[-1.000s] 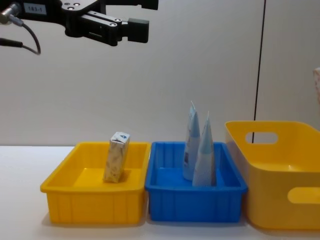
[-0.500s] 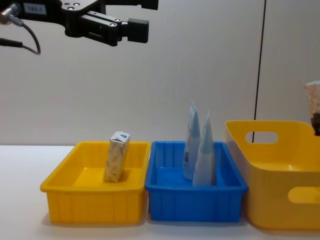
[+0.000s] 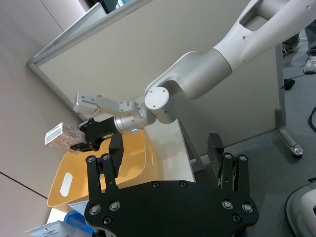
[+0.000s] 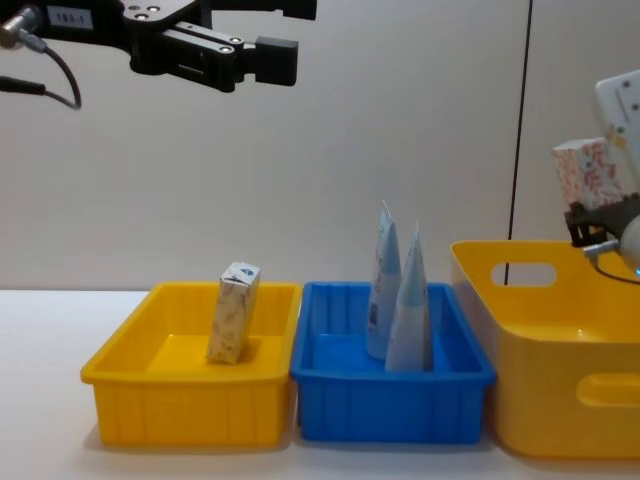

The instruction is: Bimanual collaborative sorting of washing and personal care products

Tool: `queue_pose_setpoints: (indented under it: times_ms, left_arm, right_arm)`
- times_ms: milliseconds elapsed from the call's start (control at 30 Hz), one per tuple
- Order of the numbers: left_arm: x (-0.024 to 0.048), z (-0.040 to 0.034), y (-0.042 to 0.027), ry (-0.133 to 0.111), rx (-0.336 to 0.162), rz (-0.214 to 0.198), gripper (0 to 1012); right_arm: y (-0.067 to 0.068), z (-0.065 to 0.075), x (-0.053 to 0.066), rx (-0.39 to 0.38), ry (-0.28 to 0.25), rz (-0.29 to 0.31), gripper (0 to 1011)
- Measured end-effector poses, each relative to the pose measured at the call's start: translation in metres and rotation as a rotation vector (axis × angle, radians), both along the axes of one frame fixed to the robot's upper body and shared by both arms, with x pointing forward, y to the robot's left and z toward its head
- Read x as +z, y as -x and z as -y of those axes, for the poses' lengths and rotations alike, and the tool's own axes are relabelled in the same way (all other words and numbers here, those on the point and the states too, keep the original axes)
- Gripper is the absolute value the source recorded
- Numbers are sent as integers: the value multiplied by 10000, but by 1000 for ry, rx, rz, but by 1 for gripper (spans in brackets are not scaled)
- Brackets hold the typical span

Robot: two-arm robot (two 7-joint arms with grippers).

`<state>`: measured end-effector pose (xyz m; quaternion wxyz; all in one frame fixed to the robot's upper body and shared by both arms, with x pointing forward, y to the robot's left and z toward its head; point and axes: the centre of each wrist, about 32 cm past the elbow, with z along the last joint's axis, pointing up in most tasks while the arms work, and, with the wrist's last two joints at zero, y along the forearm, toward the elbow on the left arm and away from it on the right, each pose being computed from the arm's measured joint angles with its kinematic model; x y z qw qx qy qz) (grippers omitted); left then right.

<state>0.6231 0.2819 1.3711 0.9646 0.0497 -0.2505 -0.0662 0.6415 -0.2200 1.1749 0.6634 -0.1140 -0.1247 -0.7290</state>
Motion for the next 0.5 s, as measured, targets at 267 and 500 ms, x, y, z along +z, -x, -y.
queue_pose_setpoints:
  times_ms: [267,500]
  left_arm:
    - [0,0,0,0,0,0,1001]
    - [0,0,0,0,0,0,1001]
  right_arm:
    - [-109,-84,93,5,-31,-4,377]
    - [-179,-119,175,-28,-92,-39,377]
